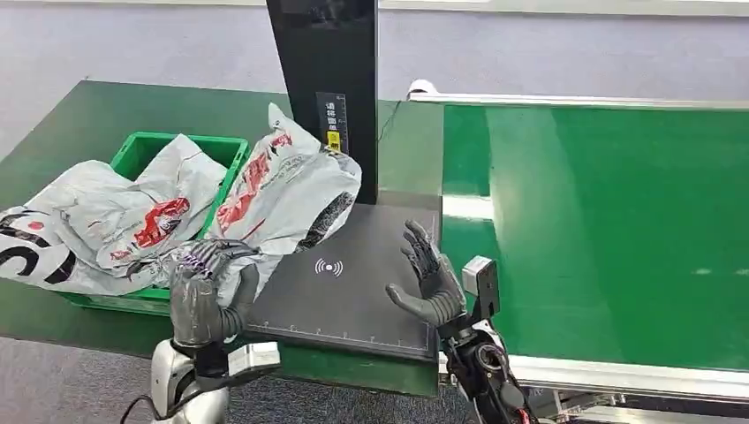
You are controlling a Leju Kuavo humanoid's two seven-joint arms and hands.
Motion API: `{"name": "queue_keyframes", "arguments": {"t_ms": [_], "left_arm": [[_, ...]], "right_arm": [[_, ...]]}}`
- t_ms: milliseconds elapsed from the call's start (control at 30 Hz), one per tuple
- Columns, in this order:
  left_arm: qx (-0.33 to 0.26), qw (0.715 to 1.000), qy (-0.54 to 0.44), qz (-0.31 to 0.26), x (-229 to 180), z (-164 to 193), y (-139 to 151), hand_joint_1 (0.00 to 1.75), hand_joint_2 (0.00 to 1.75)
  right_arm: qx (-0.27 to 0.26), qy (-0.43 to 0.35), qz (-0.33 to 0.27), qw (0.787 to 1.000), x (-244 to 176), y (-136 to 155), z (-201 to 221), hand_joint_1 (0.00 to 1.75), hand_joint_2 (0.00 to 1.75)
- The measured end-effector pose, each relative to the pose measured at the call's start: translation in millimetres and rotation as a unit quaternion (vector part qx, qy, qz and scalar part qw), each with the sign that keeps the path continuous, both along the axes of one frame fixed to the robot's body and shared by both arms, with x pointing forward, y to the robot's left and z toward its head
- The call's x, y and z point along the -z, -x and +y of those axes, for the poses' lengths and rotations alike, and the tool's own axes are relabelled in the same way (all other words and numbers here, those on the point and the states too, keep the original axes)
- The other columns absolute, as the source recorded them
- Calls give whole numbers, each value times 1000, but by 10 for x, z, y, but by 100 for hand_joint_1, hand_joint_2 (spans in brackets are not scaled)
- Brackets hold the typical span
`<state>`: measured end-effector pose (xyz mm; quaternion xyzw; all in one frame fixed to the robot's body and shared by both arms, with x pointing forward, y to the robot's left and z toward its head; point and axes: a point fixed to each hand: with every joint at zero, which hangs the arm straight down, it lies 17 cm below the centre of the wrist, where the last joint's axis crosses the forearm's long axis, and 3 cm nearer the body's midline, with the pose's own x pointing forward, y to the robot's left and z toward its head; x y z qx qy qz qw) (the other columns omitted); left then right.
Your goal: Moved the parcel from conveyor to table for the left to box.
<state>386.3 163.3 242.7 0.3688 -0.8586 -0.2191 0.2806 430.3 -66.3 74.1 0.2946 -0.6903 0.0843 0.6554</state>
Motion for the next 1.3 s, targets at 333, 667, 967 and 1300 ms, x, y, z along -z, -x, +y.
{"name": "queue_keyframes", "arguments": {"t_ms": [333, 667, 967, 1300], "left_arm": [[-110, 994, -24, 12, -78, 617, -428, 175, 175], [-193, 979, -62, 5, -220, 1137, -711, 175, 175], [-204, 971, -60, -110, -822, 1492, -503, 175, 175], [-234, 925, 28, -297, -1969, 1778, 481, 175, 175]], "right_arm": [[0, 3, 2, 1000, 24, 3, -19, 0, 175], [0, 3, 3, 1000, 30, 6, -22, 0, 175], [-1, 0, 8, 1000, 55, 13, -11, 0, 175], [3, -3, 10, 1000, 99, 25, -20, 0, 175]]}}
